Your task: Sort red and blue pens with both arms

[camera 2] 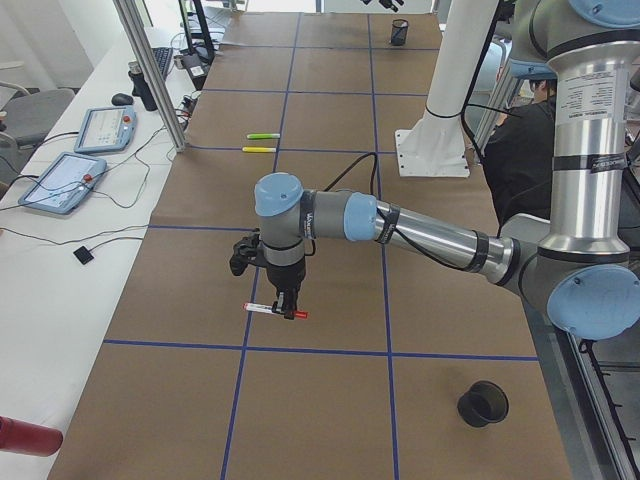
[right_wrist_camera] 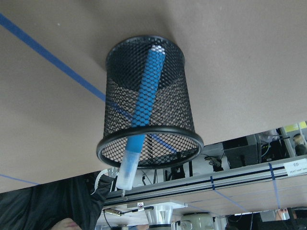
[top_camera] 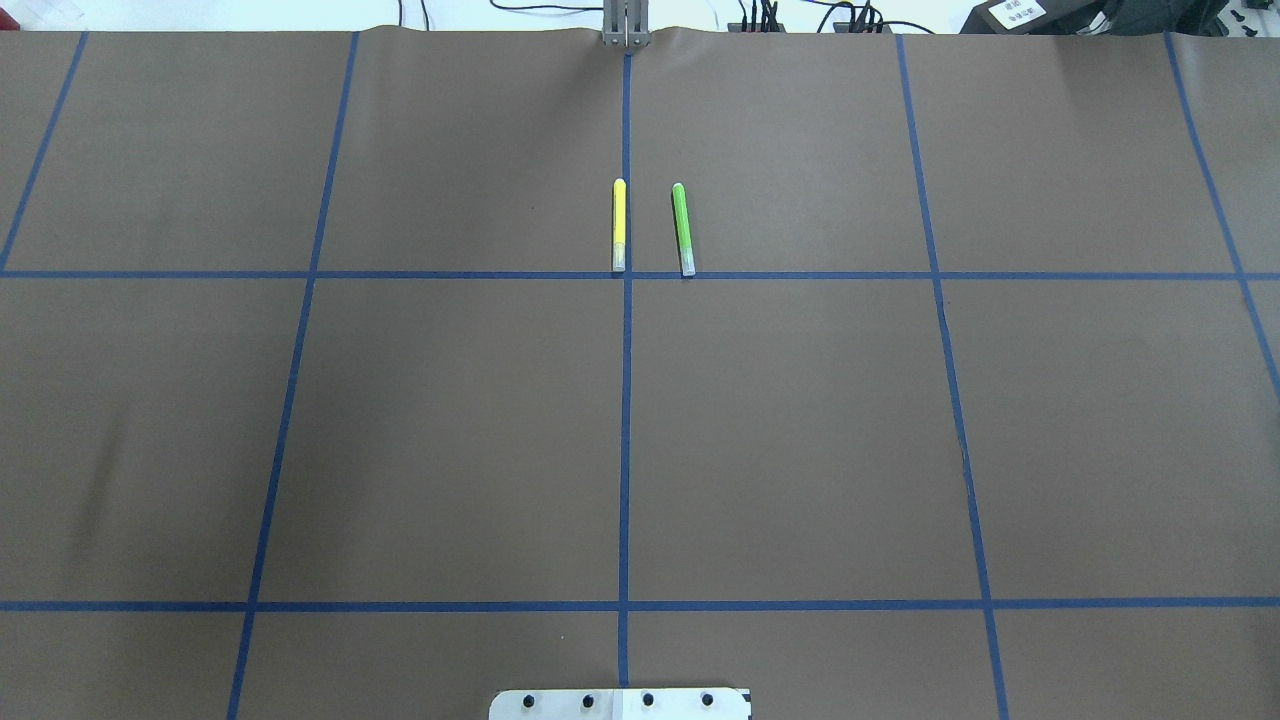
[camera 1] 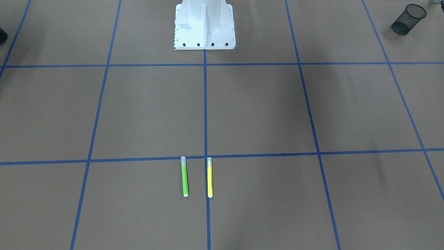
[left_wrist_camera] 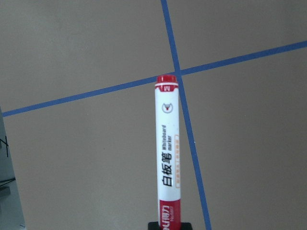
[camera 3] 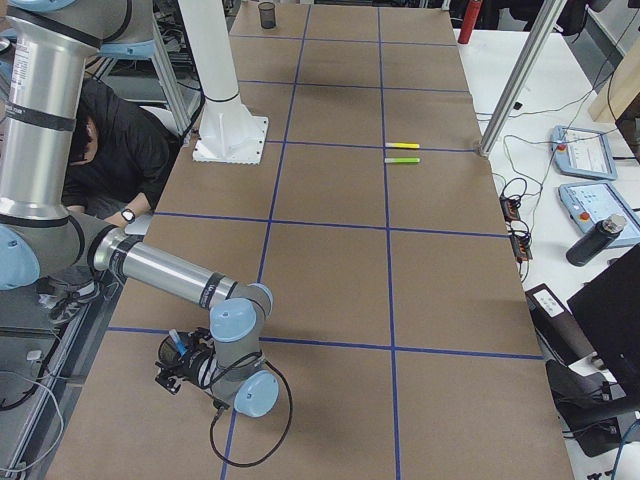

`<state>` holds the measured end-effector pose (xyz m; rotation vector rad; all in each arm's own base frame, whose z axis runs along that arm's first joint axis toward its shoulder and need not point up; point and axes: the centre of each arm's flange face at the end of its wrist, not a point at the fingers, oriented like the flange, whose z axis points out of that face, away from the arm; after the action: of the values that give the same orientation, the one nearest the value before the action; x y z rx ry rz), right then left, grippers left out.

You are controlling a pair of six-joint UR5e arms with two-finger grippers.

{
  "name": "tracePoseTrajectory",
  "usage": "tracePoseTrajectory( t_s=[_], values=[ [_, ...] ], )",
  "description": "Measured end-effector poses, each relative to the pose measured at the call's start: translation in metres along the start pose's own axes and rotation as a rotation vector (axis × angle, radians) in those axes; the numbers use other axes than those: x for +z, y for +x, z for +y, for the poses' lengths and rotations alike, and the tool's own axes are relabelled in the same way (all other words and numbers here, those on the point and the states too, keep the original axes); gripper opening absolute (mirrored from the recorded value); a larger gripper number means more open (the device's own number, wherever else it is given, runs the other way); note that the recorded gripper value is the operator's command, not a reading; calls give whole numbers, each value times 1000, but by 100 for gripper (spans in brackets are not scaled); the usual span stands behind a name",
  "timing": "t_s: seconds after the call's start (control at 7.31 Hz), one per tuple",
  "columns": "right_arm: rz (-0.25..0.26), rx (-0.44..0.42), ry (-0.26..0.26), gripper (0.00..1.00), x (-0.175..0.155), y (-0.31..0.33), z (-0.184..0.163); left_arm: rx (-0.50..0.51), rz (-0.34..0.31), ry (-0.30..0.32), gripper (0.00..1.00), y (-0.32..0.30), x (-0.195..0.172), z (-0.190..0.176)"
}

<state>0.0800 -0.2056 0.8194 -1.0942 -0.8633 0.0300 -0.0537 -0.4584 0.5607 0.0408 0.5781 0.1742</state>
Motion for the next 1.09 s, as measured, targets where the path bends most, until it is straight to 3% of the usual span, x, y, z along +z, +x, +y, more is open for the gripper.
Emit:
tracePoseTrajectory(
  t_s=[0.27,0.55,1.09],
  values=[
    [105,-11,170,100,-51,-6,-11,-36,9,-56,0,-10,19,23],
    [172,16,356,100,-96,-16,-16,-80,21,-125,0,-29,45,70],
    [222,2,653,100,-152,-46,-22,-213,101,-279,0,-92,87,215]
  ],
)
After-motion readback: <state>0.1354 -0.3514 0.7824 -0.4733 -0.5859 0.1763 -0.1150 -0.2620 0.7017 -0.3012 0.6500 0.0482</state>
